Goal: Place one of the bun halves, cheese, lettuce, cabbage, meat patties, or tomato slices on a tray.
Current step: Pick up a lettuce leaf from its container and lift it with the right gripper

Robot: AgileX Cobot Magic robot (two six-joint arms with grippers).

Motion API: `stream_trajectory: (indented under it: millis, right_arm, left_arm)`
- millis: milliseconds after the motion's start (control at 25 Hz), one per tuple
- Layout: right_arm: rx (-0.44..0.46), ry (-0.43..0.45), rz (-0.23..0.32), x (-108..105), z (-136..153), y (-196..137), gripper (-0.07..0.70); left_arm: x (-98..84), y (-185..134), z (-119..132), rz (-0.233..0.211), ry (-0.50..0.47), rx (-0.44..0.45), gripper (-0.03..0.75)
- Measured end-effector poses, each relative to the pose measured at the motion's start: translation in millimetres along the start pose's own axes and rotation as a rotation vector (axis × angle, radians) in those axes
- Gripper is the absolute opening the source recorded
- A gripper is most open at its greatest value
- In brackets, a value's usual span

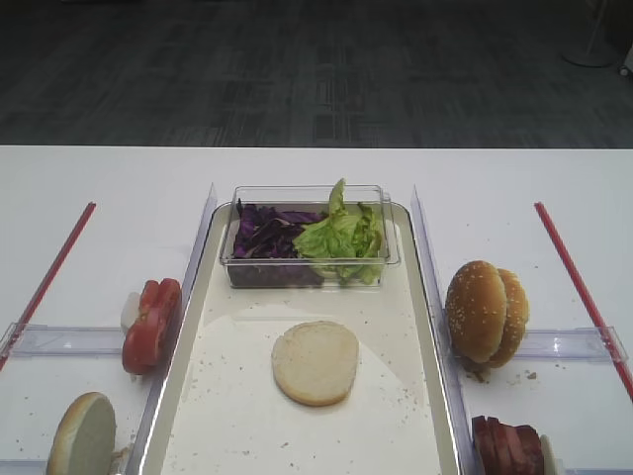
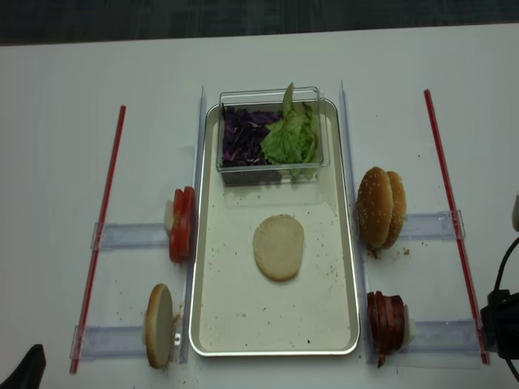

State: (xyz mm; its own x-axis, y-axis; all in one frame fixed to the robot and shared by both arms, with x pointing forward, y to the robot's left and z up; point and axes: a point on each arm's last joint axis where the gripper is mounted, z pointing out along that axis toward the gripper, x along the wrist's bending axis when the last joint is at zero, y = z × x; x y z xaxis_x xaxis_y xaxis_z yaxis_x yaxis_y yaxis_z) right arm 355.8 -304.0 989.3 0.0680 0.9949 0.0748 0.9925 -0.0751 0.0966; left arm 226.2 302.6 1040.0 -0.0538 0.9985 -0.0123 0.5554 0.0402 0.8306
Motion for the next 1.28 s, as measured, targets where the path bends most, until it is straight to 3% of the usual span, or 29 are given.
stream_trajectory:
  millis: [400,560,720,1000,1280]
  right_arm:
    - [-0.001,-0.001,0.004,-0.6,3.5,6.4,0.669]
    - [0.017,-0.001,0.006,-1.1,2.0,26.2,0.669]
    - [0.026,0.003,0.010,-1.6,-3.1,65.6,0.669]
    - [0.008,0.004,0.008,-4.0,-10.0,163.2,0.669]
    - [0.009,0.006,0.003,-7.4,3.5,245.8,0.669]
  left_arm:
    - [0.0,0.0,0.0,0.000,0.000,0.000,0.598]
    - [0.0,-0.1,0.1,0.000,0.000,0.000,0.598]
    - [0.0,-0.1,0.1,0.000,0.000,0.000,0.598]
    - [0.0,-0.1,0.1,0.000,0.000,0.000,0.598]
    - [0.0,-0.1,0.1,0.000,0.000,0.000,0.598]
